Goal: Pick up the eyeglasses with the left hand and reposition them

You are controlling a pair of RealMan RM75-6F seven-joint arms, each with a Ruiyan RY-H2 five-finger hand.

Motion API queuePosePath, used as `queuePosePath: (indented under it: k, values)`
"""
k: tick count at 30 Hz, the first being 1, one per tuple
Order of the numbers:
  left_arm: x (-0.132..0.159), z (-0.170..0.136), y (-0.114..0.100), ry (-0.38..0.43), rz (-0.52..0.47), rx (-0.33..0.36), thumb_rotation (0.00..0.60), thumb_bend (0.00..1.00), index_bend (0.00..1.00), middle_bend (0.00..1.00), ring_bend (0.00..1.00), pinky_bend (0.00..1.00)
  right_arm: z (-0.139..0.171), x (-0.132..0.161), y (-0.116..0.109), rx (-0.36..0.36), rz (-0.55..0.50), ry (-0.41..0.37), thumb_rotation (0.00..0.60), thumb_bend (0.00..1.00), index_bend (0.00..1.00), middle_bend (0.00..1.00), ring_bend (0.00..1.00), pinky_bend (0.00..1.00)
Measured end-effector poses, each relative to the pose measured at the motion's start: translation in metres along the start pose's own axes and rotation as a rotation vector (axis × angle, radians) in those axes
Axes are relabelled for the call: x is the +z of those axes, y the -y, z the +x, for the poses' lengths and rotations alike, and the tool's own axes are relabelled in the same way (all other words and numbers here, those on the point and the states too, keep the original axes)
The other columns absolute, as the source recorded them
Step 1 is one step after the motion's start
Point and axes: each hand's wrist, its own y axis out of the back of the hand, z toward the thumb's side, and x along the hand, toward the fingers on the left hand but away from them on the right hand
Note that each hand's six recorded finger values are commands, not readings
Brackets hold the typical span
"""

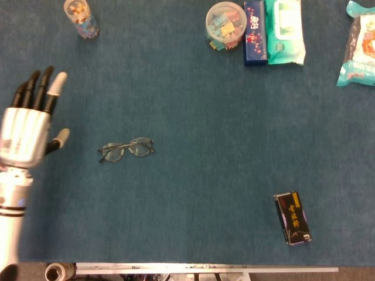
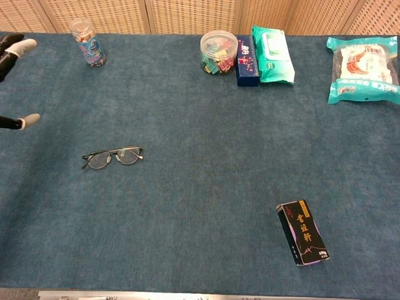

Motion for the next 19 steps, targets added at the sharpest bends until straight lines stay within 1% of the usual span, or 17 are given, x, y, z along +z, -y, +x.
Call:
queuePosePath:
  k: [4,11,15,18,19]
  values:
    - [-0.018,-0.012,-0.018,-0.022,-0.046,-0.016,0.6,0.18,0.01,0.0,0.0,0.2,0.001,0.005,0.0,0.002,0.018,-0.001,0.6,0.0,0.44,0.32,0.2,0.33]
    - [-0.037,-0.034,-0.052,-0.082,-0.134,-0.04,0.6,0.18,0.01,0.0,0.03,0.24,0.006,0.014,0.002,0.009,0.033,0.014,0.6,0.0,0.44,0.32,0.2,0.33]
    - [-0.048,-0.049,-0.076,-0.118,-0.152,-0.033,0.6,0.18,0.01,0.02,0.04,0.25,0.01,0.017,0.003,0.009,0.031,0.034,0.6,0.0,0.44,0.32,0.2,0.33]
    - [-0.055,-0.057,-0.089,-0.141,-0.146,-0.009,0.6,0.18,0.01,0.02,0.05,0.25,0.013,0.02,0.002,0.006,0.036,0.042,0.6,0.0,0.44,0.32,0.2,0.33]
    - [-0.057,-0.058,-0.09,-0.145,-0.142,-0.005,0.6,0.18,0.01,0.03,0.05,0.26,0.013,0.02,0.002,0.006,0.038,0.043,0.6,0.0,0.44,0.32,0.2,0.33]
